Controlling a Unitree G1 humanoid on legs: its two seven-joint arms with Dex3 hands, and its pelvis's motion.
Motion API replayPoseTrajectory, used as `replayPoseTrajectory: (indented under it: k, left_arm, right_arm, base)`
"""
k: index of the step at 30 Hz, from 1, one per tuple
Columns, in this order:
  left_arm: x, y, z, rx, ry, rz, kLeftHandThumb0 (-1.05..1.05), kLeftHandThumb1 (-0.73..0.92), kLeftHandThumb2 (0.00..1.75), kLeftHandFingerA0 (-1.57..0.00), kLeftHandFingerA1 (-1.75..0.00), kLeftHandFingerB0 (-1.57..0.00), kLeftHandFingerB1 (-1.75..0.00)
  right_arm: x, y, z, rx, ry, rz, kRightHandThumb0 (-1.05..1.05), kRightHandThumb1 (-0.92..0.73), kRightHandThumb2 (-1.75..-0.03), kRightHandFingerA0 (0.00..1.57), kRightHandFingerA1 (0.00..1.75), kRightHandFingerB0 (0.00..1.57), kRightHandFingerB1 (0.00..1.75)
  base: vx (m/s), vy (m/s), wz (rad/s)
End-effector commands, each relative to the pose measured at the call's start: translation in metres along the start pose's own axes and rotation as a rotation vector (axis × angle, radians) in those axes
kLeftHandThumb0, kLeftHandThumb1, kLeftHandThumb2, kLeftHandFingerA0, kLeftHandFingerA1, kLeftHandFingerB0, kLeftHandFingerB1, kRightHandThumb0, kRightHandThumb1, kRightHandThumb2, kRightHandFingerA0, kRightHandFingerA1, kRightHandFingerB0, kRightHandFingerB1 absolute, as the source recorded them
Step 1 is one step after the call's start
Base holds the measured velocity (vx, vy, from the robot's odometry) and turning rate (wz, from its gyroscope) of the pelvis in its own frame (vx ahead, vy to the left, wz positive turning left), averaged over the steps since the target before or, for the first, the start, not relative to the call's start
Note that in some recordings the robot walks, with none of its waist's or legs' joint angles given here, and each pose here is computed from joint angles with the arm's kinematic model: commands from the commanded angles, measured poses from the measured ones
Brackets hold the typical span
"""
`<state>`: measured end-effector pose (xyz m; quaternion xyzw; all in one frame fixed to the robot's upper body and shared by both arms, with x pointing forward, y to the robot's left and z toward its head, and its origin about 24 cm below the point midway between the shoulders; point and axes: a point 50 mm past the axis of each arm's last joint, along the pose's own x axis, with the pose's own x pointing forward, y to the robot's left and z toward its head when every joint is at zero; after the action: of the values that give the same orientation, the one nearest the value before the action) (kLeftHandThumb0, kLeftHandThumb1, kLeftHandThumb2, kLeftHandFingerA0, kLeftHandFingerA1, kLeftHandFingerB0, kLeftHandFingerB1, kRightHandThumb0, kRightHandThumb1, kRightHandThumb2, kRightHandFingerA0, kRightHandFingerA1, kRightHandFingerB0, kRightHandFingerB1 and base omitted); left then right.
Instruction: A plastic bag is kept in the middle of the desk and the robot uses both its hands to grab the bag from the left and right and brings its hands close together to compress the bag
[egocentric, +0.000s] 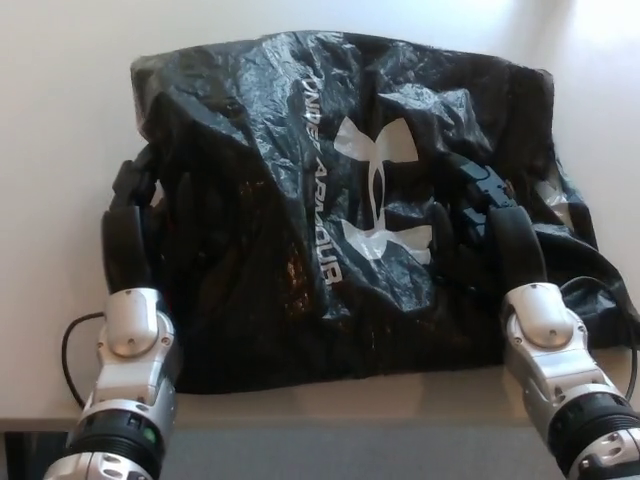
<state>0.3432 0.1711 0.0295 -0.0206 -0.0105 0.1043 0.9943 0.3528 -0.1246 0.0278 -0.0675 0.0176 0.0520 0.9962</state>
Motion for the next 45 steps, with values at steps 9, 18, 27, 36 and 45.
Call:
replayPoseTrajectory:
  k: [9,18,27,36,45]
  left_arm:
    - [-0.004,-0.032,0.005,-0.021,-0.02,-0.082,-0.68,0.92,0.74,-0.22,-0.4,-0.19,-0.29]
    - [-0.002,-0.028,0.006,0.01,-0.016,-0.072,-0.66,0.92,0.79,-0.21,-0.42,-0.18,-0.31]
    - [-0.008,-0.026,0.0,0.103,-0.045,-0.117,-0.58,0.92,0.8,-0.17,-0.33,-0.23,-0.32]
    - [0.0,-0.013,0.009,0.048,-0.041,-0.112,-0.63,0.92,0.76,-0.23,-0.42,-0.19,-0.31]
    - [0.011,0.095,0.061,0.124,-0.18,0.035,-0.66,0.92,0.72,-0.24,-0.42,-0.2,-0.29]
  right_arm:
    - [0.0,0.036,0.016,0.055,-0.1,0.091,-0.87,-0.74,-1.1,0.01,0.43,0.13,0.33]
    - [-0.003,0.052,0.039,0.076,-0.241,0.147,-0.77,-0.71,-1.11,0.06,0.47,0.02,0.36]
    - [-0.01,0.065,0.053,0.06,-0.312,0.211,-0.37,-0.5,-1.1,0.01,0.5,0.0,0.49]
    - [-0.006,0.041,0.047,0.042,-0.275,0.177,-0.36,-0.5,-1.1,0.01,0.5,0.0,0.48]
    - [-0.009,-0.081,0.035,-0.15,-0.197,-0.053,-0.85,-0.73,-1.06,0.02,0.44,0.1,0.38]
  base:
    - [0.0,0.0,0.0]
    - [0.0,0.0,0.0]
    - [0.0,0.0,0.0]
    - [0.0,0.0,0.0]
    - [0.0,0.0,0.0]
